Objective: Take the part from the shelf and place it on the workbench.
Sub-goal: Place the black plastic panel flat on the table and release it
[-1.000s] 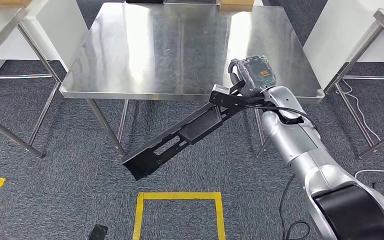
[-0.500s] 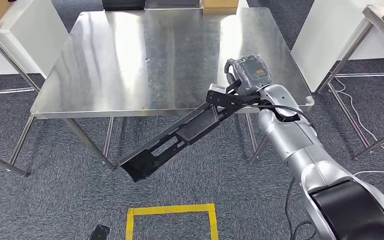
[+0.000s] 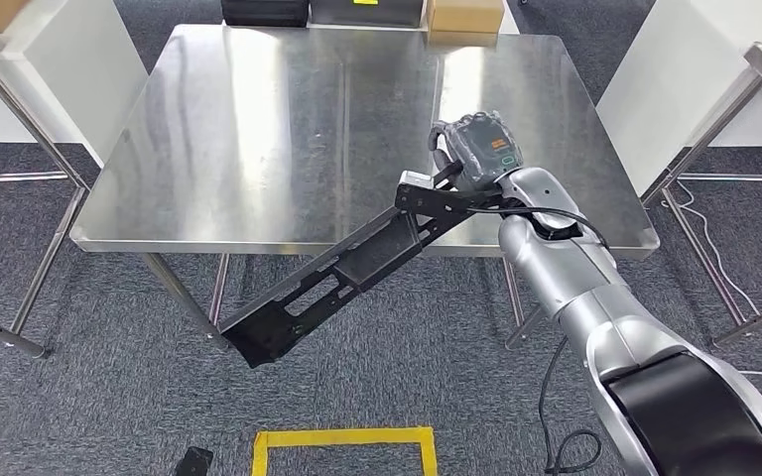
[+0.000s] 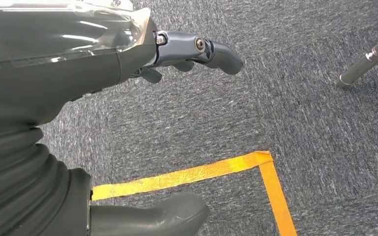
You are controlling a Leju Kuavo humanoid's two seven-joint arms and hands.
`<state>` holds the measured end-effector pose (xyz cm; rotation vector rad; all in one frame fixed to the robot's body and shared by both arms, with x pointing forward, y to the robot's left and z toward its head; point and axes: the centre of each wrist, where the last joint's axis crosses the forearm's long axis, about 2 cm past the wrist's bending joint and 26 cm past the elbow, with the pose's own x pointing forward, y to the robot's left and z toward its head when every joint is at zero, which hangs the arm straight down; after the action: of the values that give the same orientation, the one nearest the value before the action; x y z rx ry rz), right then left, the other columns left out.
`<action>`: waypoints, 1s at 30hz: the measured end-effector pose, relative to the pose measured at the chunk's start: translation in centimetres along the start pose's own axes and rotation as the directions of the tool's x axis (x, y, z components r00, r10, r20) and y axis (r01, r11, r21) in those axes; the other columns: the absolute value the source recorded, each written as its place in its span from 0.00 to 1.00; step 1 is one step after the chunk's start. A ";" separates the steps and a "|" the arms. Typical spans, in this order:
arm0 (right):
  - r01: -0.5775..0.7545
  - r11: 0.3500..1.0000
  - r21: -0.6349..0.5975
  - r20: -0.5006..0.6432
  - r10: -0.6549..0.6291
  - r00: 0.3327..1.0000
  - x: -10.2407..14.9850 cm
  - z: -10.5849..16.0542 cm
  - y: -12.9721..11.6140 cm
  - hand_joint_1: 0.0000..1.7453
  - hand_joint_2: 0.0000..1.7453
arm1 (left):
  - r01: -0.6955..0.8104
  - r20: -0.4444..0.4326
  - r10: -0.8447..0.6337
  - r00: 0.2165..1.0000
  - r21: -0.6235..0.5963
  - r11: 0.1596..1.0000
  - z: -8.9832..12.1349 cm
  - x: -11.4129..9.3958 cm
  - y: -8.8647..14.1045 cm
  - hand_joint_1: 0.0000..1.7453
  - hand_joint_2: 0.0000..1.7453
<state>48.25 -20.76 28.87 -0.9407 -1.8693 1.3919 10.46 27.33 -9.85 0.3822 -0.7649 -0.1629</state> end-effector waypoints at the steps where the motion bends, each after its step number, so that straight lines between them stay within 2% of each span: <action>1: 0.000 1.000 0.003 0.001 0.000 1.000 0.0 0.0 0.1 1.00 1.00 | 0.000 -0.001 0.000 1.000 -0.002 1.000 0.1 0.0 -0.1 0.00 1.00; 14: -0.001 1.000 -0.001 0.011 0.001 1.000 0.8 -0.9 -0.4 1.00 1.00 | -0.002 0.000 0.002 1.000 -0.007 1.000 0.1 0.0 -0.2 0.00 1.00; 30: 0.005 1.000 0.017 -0.057 -0.005 0.998 -0.3 -0.6 0.0 1.00 1.00 | 0.001 -0.007 -0.001 1.000 -0.004 1.000 0.2 -0.3 0.0 0.00 1.00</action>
<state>48.87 -20.69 29.03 -0.9568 -1.8143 1.3620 10.15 27.31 -9.92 0.3789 -0.7579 -0.1640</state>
